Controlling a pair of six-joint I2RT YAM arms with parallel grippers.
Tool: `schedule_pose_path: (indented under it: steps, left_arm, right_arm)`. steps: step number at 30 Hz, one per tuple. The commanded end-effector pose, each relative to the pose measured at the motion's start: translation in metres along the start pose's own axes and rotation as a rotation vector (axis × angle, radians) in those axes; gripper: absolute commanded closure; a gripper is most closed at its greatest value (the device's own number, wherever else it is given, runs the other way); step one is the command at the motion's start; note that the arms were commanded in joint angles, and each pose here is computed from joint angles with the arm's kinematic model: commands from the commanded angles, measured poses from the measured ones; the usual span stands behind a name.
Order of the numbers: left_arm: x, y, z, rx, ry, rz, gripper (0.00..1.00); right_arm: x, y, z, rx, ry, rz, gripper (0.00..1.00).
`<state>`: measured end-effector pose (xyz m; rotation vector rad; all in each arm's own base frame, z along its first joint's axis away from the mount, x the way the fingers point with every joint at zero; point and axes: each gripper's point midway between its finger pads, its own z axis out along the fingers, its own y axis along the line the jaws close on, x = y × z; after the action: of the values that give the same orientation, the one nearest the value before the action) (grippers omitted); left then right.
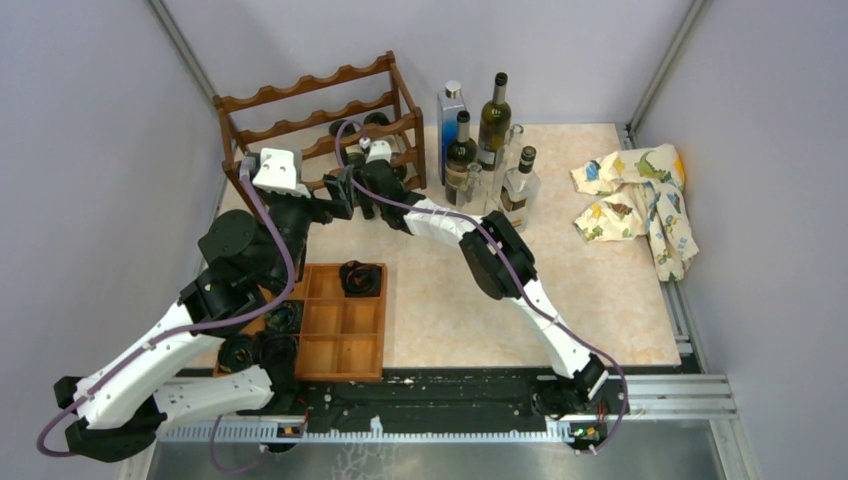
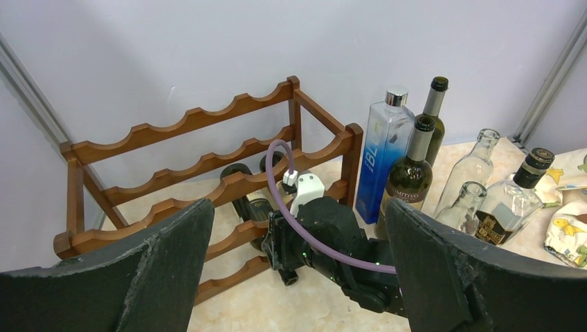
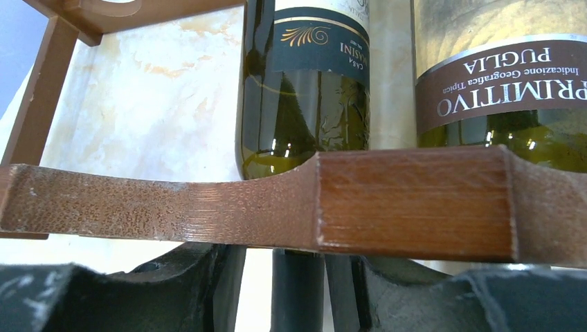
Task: Put the wine bottle on the wine rack
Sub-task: Place the wine bottle in the wine rack.
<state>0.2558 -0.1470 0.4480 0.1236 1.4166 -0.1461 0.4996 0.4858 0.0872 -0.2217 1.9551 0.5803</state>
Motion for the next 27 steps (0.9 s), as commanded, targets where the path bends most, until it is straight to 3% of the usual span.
schedule_pose_path:
  steps: [1,12,27]
  left_arm:
    - [-0.016,0.006,-0.001,-0.015,-0.040,-0.032,0.01]
    - [-0.012,0.006,0.000,-0.021,-0.040,-0.033,0.01]
    - [-0.003,0.007,-0.003,-0.024,-0.035,-0.050,0.01]
  right_arm:
    - [-0.045,0.009,-0.009,-0.027,-0.100,0.039,0.57]
    - [-0.037,0.022,-0.035,-0.149,-0.066,-0.032,0.58]
    - [0.005,0.005,-0.051,-0.112,0.071,-0.014,0.61]
